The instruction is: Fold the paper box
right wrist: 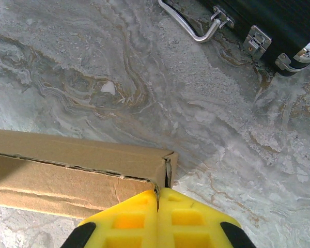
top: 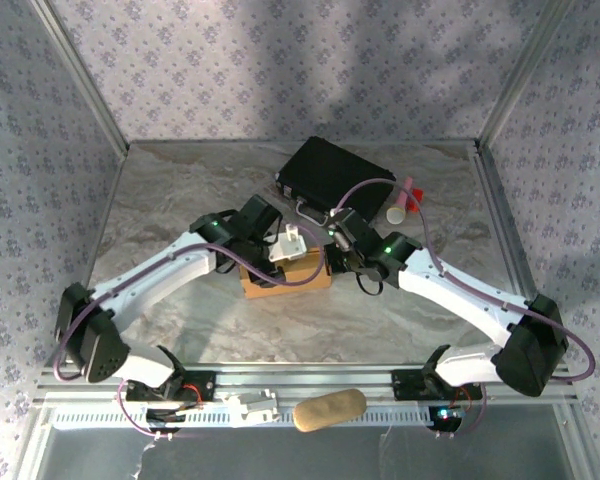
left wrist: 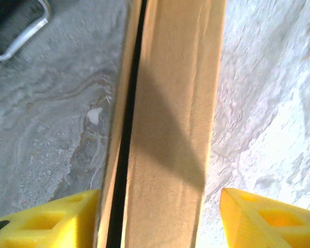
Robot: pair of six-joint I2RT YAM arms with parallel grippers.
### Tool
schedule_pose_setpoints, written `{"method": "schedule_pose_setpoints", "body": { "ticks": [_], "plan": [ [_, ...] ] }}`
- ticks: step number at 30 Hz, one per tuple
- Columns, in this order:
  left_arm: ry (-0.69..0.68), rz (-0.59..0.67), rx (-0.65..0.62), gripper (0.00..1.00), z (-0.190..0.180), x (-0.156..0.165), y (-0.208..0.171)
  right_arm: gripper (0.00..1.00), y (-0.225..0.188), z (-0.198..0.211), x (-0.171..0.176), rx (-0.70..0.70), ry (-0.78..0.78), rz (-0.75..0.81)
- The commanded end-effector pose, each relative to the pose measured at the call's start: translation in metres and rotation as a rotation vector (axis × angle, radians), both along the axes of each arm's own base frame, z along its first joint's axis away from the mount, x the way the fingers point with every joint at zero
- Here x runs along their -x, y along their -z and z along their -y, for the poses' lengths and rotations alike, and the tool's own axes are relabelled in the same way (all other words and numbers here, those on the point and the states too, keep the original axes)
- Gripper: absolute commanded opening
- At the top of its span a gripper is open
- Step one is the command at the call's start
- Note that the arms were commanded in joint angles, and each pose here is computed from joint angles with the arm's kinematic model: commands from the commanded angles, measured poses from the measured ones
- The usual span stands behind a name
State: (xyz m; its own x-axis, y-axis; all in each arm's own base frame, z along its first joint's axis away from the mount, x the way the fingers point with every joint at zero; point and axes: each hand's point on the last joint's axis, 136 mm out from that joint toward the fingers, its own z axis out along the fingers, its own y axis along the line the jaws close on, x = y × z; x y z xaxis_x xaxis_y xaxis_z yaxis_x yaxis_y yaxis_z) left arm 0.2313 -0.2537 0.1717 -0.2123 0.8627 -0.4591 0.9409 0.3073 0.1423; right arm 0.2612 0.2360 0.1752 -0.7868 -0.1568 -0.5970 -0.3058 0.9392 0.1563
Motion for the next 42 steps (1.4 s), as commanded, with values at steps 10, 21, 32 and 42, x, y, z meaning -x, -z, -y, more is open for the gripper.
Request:
{"method": "schedule_pose_setpoints", "body": {
  "ticks": [10,21,32,42],
  "plan": [
    [-0.615,-0.084,0.352,0.58,-0.075,0.005,-0.06,0.0,0.004,0.003,0.007,0.032,0.002,-0.009],
    [-0.793,-0.29,0.348,0.54,-0.1,0.014,-0.029,0.0,0.003,0.0,0.007,0.035,-0.001,-0.01],
    [-0.782,-0.325,0.311,0.47,-0.098,0.016,-0.012,0.0,0.002,0.001,0.008,0.042,0.003,-0.012],
    [-0.804,-0.313,0.252,0.36,-0.099,0.009,0.0,0.0,0.004,-0.001,0.006,0.04,0.005,-0.014]
  ]
}}
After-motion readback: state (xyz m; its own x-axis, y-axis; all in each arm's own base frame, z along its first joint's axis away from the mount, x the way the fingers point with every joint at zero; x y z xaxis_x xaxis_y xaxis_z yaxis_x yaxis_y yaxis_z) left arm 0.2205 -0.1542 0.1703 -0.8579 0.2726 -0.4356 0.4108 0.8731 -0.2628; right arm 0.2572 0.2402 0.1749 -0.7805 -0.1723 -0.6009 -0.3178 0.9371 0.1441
